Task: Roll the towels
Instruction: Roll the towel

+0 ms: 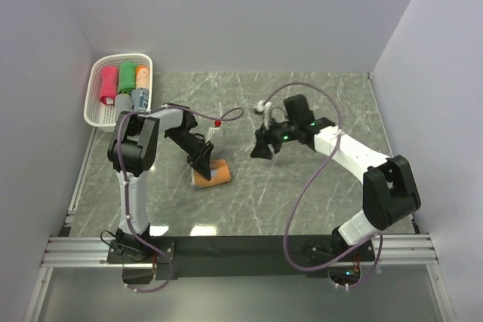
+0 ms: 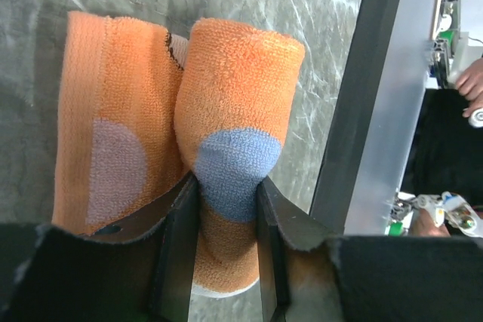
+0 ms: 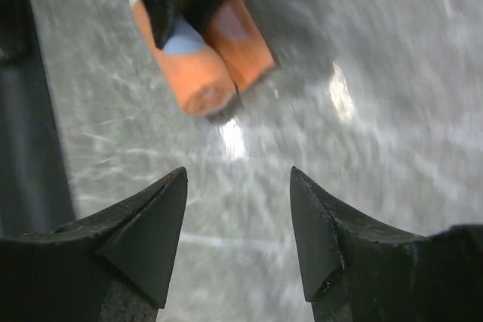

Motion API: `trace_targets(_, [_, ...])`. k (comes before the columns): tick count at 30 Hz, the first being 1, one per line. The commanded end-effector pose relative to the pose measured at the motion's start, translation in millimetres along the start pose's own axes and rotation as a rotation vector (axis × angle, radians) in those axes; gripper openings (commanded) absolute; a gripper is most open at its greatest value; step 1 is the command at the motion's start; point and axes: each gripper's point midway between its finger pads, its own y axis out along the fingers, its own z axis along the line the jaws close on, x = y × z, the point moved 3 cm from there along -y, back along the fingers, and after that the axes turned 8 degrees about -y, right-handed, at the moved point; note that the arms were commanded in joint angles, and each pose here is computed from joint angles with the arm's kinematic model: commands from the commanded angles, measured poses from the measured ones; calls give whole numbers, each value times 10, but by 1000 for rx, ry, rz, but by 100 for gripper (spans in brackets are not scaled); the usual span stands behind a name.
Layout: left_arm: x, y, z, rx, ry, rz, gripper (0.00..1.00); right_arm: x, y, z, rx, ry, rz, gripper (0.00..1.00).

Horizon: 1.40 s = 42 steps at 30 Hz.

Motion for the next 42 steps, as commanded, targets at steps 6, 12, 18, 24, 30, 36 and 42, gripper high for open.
trace_targets(6, [-102, -21, 519, 140, 81, 127, 17, 293, 647, 270, 0, -636, -46, 67])
trace_targets(12, [-68, -42, 562, 145, 72, 123, 19, 180, 1014, 526, 76, -828, -25, 67])
trace_targets(18, [-53, -49, 595, 145, 67, 126, 22, -58, 1270, 736, 169, -953, 31, 67])
trace_targets(24, [-47, -61, 600, 148, 70, 127, 23, -245, 1493, 662, 178, -984, 107, 64])
trace_targets(30, [-45, -79, 603, 144, 74, 126, 23, -269, 1630, 621, 192, -990, 206, 50])
trace_targets(36, [-15, -122, 603, 135, 78, 119, 24, -513, 1659, 626, 232, -1006, 331, 36])
trace_targets(42, [24, -182, 592, 139, 103, 111, 28, -689, 1647, 568, 223, -996, 446, 0])
